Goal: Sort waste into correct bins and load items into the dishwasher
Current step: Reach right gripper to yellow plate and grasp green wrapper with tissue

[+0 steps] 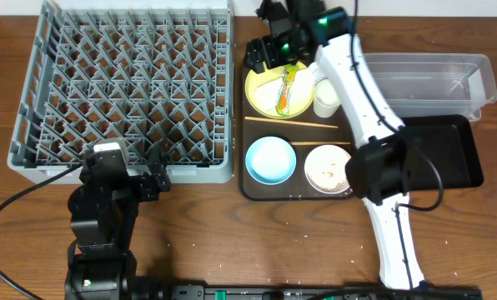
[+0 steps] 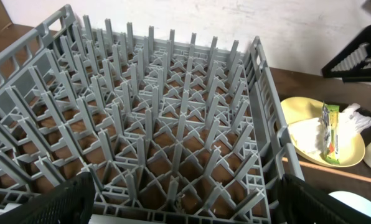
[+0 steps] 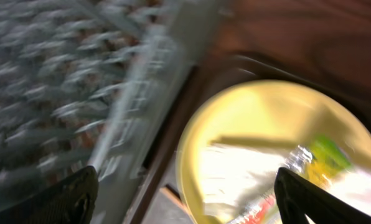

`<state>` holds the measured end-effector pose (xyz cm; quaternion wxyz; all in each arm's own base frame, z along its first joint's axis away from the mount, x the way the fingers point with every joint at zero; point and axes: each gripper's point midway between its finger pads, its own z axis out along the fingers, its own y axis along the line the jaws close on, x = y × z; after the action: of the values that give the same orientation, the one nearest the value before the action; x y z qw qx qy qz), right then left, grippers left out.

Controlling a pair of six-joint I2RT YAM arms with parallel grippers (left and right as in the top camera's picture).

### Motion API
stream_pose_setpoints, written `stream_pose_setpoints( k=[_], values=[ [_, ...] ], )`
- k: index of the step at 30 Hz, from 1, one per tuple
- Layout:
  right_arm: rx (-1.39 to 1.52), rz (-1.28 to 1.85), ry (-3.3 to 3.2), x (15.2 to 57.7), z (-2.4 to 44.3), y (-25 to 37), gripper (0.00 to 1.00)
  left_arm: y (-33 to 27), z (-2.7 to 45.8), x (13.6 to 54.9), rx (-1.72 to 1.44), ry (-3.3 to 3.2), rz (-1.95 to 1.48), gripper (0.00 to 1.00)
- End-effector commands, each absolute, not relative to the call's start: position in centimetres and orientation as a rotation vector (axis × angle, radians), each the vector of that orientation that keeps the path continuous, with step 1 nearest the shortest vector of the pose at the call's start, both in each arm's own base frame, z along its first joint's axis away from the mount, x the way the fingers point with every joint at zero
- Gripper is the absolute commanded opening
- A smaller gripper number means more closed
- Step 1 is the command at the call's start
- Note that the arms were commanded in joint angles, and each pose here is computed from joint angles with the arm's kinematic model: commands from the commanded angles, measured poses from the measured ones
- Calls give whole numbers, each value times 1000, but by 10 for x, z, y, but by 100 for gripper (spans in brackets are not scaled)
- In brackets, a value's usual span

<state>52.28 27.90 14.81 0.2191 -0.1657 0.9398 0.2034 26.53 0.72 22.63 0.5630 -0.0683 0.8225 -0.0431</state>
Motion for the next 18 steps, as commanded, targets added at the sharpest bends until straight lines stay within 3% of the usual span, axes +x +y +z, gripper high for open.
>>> stream_pose_setpoints(
  k=[1, 5, 18],
  values=[
    [156, 133, 2610, 539, 130, 243, 89, 6, 234, 265, -146, 1920, -102, 95],
    [304, 4, 2550, 538, 121, 238, 93, 6, 234, 265, -146, 1920, -102, 95],
    [410, -38, 2589, 532, 53, 228, 94, 6, 234, 265, -146, 1920, -102, 95]
  ],
)
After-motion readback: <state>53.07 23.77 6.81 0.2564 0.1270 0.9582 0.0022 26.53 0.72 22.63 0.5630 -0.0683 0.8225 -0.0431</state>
